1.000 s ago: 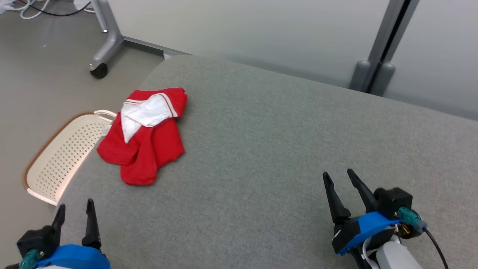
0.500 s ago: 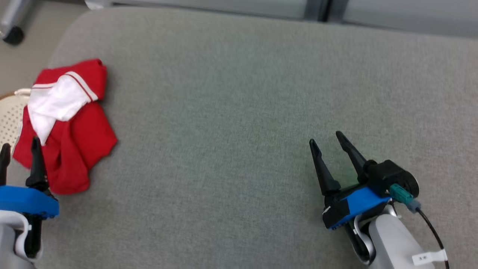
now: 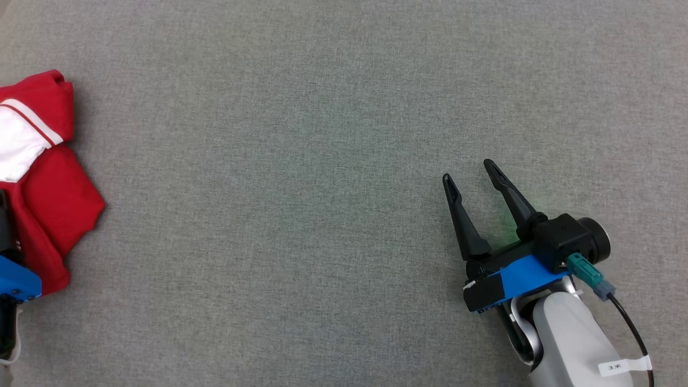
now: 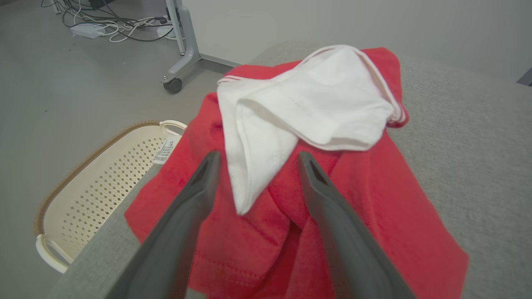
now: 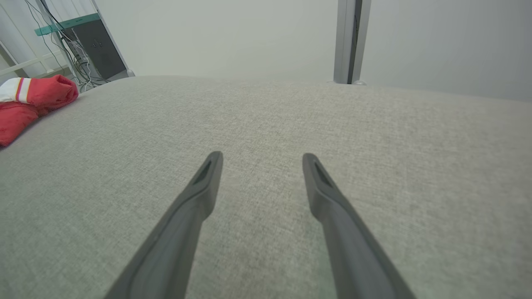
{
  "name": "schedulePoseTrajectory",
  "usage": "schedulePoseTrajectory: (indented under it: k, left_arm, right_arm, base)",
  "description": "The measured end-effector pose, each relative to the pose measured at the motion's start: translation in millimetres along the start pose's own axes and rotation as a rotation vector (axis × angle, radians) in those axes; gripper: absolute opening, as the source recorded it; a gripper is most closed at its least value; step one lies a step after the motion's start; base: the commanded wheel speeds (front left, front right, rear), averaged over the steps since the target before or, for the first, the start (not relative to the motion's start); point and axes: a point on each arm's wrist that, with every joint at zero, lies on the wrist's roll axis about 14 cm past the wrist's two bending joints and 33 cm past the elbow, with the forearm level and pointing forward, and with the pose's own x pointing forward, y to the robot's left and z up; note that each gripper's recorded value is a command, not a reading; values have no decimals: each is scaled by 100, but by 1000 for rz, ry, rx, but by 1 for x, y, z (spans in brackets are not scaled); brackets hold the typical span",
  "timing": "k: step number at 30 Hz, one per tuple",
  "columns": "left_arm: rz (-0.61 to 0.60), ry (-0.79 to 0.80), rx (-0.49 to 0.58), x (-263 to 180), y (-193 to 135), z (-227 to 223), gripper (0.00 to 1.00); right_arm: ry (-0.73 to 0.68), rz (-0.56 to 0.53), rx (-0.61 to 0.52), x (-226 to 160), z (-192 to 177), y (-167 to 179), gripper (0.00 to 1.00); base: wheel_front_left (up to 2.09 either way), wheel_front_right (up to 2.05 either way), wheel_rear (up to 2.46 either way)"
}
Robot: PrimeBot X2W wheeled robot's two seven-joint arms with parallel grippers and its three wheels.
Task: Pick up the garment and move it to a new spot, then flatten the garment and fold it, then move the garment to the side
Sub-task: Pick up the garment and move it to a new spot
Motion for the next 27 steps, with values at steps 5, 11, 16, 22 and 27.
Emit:
schedulePoseTrajectory:
  k: [5, 11, 16, 22, 27]
  left_arm:
    - [-6, 19, 1, 2, -2, -5, 0]
    - [-44, -112, 8, 5, -11, 43, 0]
    - [-132, -310, 50, -8, -35, 109, 0]
    - [-292, -521, 78, -34, -92, 173, 0]
    - [-466, -583, 66, -50, -160, 182, 0]
  right_arm:
    - [-2, -23, -3, -6, 1, -7, 100]
    - [-29, -38, 11, -10, 15, -9, 100]
    - [-69, -45, 31, -16, 34, -6, 100]
    - [-104, -68, 56, -35, 53, -6, 100]
    - [-128, -137, 58, -64, 64, -21, 100]
  base:
    - [0, 0, 0]
    - [0, 0, 0]
    - [0, 0, 0]
    - [0, 0, 0]
    - [0, 0, 0]
